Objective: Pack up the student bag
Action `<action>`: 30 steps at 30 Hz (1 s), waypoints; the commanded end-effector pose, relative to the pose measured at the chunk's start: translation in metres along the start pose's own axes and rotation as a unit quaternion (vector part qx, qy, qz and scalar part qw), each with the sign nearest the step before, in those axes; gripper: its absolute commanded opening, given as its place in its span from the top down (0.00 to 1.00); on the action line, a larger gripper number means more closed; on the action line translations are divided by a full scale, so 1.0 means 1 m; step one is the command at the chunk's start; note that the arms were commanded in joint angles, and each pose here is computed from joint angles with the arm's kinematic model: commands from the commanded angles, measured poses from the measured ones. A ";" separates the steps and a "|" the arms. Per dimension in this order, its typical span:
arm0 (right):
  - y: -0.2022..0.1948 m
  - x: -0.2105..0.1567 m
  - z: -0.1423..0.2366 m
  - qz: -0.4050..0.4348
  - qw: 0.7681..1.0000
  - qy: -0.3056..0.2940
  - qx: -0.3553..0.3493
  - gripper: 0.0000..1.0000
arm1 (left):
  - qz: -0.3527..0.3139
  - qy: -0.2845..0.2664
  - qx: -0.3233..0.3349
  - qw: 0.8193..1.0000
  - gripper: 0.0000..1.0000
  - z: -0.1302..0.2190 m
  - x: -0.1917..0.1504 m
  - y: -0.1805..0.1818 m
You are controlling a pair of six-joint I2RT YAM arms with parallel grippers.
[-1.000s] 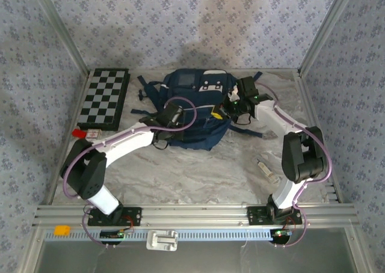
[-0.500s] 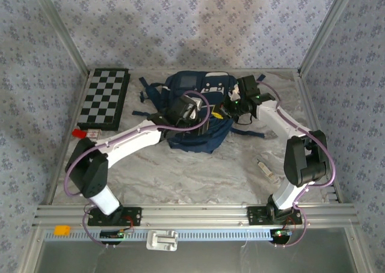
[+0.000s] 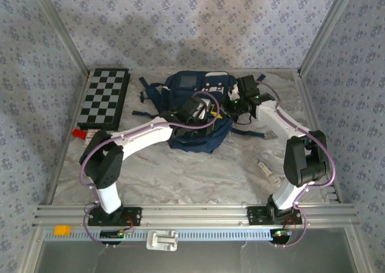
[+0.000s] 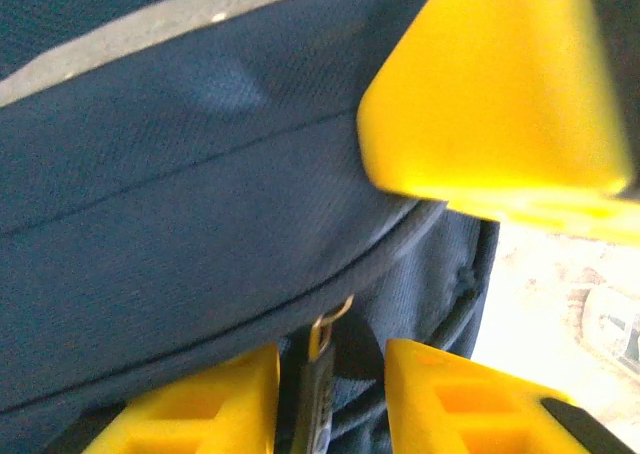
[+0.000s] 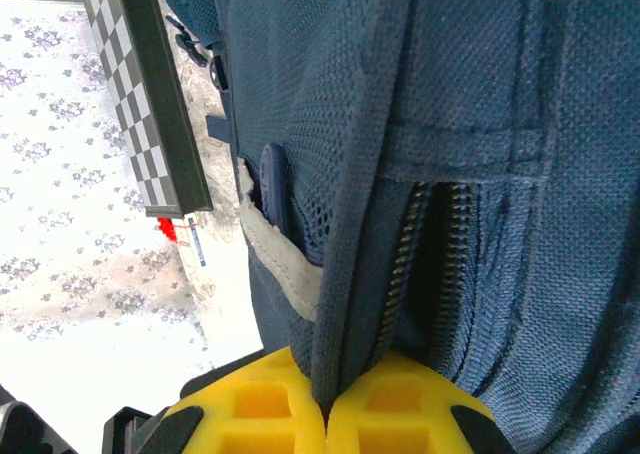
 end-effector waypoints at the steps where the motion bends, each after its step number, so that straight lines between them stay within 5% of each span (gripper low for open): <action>1: 0.023 -0.002 0.007 0.036 0.998 -0.008 0.044 1.00 | -0.004 -0.029 -0.009 1.000 0.77 -0.001 0.017 -0.009; 8: 0.022 -0.001 0.010 0.037 0.998 -0.008 0.046 1.00 | -0.005 -0.028 0.035 0.999 1.00 0.008 0.016 0.004; 23: 0.015 -0.006 0.042 0.045 0.998 0.011 0.049 1.00 | 0.085 -0.019 0.158 0.984 1.00 0.056 -0.032 0.132; 30: 0.018 0.022 0.041 0.099 0.994 0.020 0.039 1.00 | 0.017 -0.031 0.081 0.996 1.00 0.065 -0.035 0.089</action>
Point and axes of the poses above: each hand's point on the last joint's axis, 136 mm out from that joint toward the fingers, its own z axis back along the fingers, its own y axis along the line the jaws close on, x = y × z, the point moved 9 cm from there along z, back along the fingers, and after that the axes turned 3 degrees about -z, right-handed, at the moved point
